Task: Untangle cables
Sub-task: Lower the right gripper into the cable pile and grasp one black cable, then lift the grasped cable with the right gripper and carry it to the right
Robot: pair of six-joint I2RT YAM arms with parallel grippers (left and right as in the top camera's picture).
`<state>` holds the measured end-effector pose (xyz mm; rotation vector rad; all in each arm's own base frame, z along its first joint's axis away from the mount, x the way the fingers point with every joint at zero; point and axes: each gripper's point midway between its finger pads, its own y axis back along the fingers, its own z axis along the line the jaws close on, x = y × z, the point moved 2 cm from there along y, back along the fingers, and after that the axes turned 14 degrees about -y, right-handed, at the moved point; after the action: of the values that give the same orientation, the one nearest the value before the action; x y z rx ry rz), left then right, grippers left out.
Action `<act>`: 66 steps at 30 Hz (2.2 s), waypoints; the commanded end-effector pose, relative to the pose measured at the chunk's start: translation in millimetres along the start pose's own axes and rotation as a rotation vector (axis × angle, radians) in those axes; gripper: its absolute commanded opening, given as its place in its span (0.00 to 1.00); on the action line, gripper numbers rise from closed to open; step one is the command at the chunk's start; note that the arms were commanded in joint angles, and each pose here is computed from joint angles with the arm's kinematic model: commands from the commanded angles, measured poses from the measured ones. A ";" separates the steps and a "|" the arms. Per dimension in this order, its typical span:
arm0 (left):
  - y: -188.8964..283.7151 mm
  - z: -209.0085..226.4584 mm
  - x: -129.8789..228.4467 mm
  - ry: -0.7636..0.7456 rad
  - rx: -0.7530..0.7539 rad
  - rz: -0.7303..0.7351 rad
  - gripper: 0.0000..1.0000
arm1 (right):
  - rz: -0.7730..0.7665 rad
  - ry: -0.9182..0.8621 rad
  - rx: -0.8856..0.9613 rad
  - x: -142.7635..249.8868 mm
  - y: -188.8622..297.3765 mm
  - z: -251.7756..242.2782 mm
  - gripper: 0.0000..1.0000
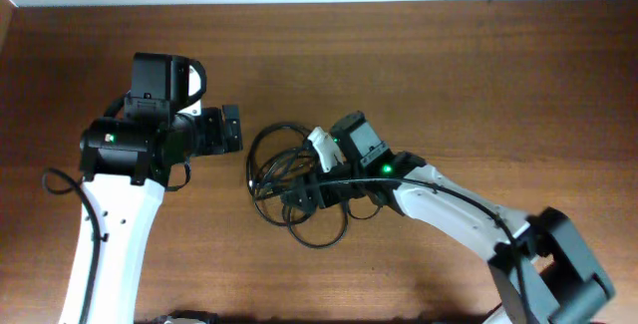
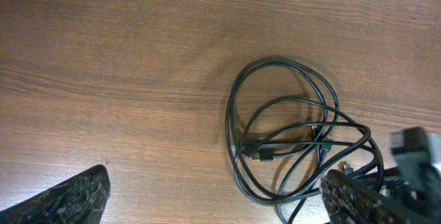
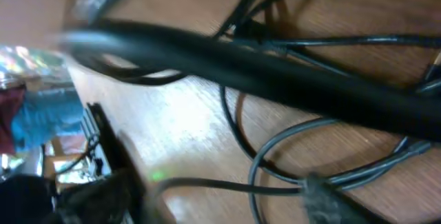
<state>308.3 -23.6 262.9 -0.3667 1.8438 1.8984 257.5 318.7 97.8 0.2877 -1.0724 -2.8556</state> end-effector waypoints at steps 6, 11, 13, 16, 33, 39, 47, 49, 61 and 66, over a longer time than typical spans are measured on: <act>-2.1 2.0 -0.4 0.002 -0.014 0.005 0.99 | -0.033 0.044 -0.045 -8.4 -14.9 13.8 0.54; -2.1 2.0 -0.4 0.002 -0.014 0.005 0.99 | -0.045 0.059 -0.029 -7.5 -18.3 15.4 0.26; -2.1 2.0 -0.4 0.002 -0.014 0.005 0.99 | -0.044 0.063 -0.030 -6.2 -19.5 17.0 0.04; -2.1 2.0 -0.4 0.002 -0.014 0.005 0.99 | -0.037 0.032 -0.036 -5.1 -19.6 18.2 0.04; -2.1 2.0 -0.4 0.002 -0.014 0.005 0.99 | -0.469 0.225 -0.250 -20.7 177.1 122.8 0.04; -2.1 2.0 -0.4 0.002 -0.014 0.005 0.99 | -0.771 0.239 -0.267 -23.8 281.2 130.6 0.04; -2.1 2.0 -0.4 0.002 -0.014 0.005 0.99 | -1.043 0.193 -0.192 -53.9 377.9 123.5 0.04; -2.1 2.0 -0.4 0.002 -0.014 0.005 0.99 | -1.099 0.193 -0.186 -59.6 400.0 127.9 0.04; -2.1 2.0 -0.4 0.002 -0.014 0.005 0.99 | -1.331 0.225 -0.120 -86.5 489.5 147.3 0.04; -2.1 2.0 -0.4 0.002 -0.014 0.005 0.99 | -1.439 0.101 -0.036 -111.1 512.2 114.4 0.04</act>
<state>308.6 -23.0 262.6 -0.3667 1.8412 1.9030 332.0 45.0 532.4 1.7973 -0.8526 -3.7261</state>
